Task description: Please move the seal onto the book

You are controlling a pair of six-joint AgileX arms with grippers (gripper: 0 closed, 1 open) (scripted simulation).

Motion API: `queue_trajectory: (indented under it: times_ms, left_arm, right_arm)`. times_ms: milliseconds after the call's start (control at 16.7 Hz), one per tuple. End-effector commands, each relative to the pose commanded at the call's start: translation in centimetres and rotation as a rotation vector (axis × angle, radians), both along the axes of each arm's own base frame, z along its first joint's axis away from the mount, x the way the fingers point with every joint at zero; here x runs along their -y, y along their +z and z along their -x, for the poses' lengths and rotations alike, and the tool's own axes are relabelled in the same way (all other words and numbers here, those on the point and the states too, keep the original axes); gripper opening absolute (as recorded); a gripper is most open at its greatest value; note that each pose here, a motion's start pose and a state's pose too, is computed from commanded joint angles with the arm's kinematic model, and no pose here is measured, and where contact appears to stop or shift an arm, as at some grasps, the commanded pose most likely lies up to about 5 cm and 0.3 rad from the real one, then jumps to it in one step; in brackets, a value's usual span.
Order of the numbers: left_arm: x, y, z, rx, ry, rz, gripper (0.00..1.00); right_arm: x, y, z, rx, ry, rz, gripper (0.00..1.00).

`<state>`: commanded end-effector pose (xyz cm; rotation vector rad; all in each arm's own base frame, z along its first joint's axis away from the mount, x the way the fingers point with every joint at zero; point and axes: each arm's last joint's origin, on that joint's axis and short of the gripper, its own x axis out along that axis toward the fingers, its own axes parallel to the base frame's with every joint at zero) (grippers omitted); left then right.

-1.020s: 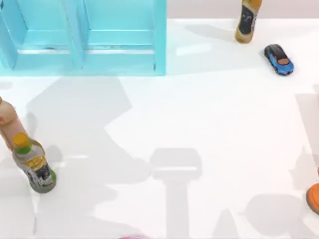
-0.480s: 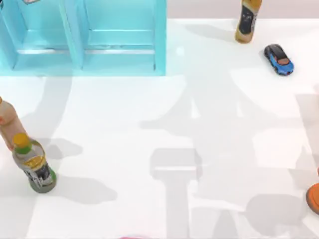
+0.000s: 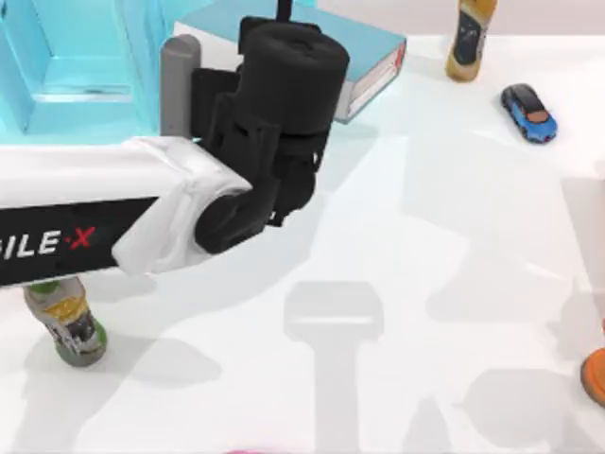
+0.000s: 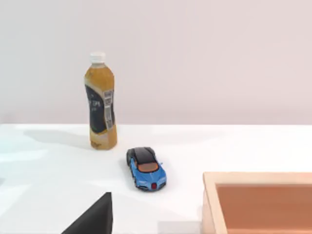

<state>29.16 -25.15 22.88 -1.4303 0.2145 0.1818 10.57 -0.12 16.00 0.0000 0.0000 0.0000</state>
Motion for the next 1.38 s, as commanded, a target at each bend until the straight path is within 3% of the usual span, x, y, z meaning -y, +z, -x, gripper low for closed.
queue_trajectory:
  times_ms: [240,480,1380]
  left_arm:
    - [6.0,-5.5,5.4,-0.03,0.092,0.072,0.0]
    - [8.6,-9.0,9.2,-0.003,0.141,0.087,0.0]
    - [8.8,-9.8,10.2,0.001,0.15,0.081,0.0]
  right_arm:
    - [0.0,0.0,0.0,0.0,0.0,0.0,1.0]
    - [0.0,0.0,0.0,0.0,0.0,0.0,1.0]
    - [0.0,0.0,0.0,0.0,0.0,0.0,1.0]
